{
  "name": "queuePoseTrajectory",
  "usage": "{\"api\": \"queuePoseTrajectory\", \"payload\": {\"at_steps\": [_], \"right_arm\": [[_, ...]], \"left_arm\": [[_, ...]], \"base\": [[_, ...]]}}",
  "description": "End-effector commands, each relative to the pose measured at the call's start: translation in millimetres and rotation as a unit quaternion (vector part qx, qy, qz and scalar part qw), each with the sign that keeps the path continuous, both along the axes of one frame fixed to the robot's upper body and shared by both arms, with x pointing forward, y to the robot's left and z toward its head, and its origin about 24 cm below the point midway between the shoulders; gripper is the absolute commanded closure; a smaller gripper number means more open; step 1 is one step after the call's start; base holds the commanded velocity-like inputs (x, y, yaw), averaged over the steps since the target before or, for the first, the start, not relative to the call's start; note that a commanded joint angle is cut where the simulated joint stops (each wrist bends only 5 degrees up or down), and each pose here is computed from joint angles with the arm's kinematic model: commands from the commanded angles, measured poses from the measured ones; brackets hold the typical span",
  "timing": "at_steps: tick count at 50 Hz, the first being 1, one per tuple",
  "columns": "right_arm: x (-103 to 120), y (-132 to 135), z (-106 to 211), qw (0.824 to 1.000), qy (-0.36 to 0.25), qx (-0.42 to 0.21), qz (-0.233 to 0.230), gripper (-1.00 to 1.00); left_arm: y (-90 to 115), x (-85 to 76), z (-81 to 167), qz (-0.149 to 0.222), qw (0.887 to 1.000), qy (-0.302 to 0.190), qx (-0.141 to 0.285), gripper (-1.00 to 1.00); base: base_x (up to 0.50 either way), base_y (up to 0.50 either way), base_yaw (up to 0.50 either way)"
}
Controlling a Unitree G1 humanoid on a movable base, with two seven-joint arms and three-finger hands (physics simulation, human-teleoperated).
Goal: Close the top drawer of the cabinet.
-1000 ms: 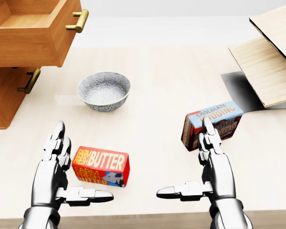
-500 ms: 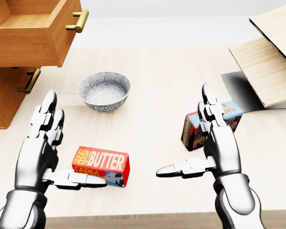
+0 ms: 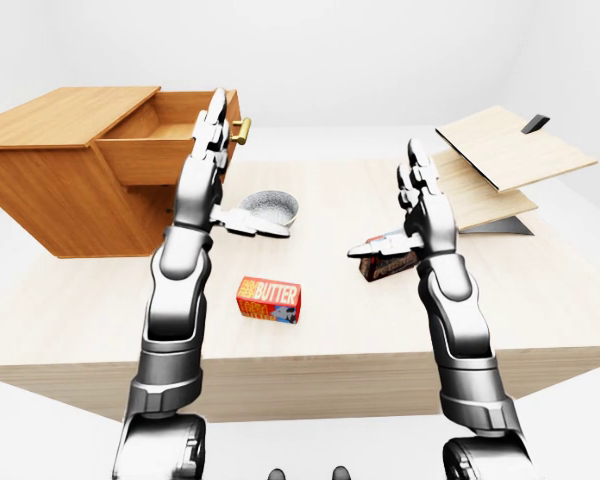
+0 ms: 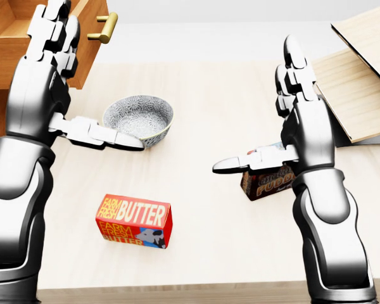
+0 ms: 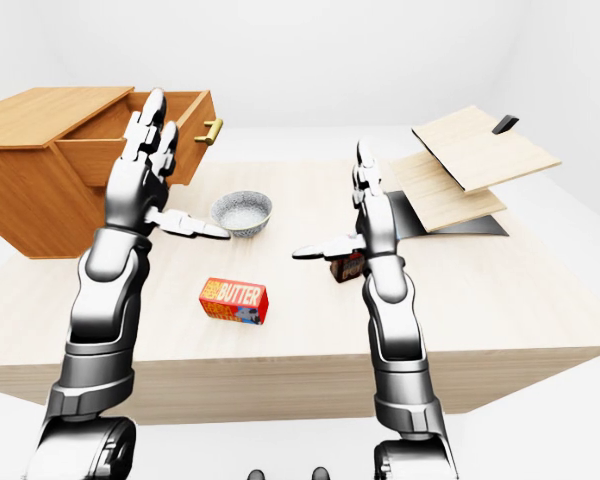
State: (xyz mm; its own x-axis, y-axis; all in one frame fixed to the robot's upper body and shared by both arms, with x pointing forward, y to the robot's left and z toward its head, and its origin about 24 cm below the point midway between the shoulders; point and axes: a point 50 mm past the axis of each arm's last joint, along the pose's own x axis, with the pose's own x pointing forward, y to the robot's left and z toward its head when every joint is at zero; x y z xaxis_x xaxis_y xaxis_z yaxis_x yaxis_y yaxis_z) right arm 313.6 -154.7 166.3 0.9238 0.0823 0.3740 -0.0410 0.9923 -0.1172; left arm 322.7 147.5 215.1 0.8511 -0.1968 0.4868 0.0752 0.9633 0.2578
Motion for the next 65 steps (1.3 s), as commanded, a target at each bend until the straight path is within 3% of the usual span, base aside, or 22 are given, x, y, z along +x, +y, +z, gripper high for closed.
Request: {"api": "queuePoseTrajectory", "payload": {"at_steps": [1,16,51,65], "right_arm": [[23,-10,21,1.000,-0.011,0.010,-0.019,-1.00],[25,-17,44,0.999,-0.044,0.003,-0.019,-1.00],[23,-12,26,1.000,-0.016,-0.015,-0.010,-1.00],[14,-9,27,0.999,-0.031,-0.022,-0.007,-1.00]], "left_arm": [[-5,27.2,31,0.008,0.999,-0.010,0.030,-1.00],[-5,11.9,32,0.010,0.999,-0.037,0.026,-1.00],[-7,6.0,29,-0.002,0.999,-0.040,0.029,-1.00],[-7,4.2,28,-0.001,0.999,-0.041,0.028,-1.00]], "base": [[0.00,0.00,0.00],[0.00,0.00,0.00],[0.25,0.00,0.00],[0.01,0.00,0.00]]}}
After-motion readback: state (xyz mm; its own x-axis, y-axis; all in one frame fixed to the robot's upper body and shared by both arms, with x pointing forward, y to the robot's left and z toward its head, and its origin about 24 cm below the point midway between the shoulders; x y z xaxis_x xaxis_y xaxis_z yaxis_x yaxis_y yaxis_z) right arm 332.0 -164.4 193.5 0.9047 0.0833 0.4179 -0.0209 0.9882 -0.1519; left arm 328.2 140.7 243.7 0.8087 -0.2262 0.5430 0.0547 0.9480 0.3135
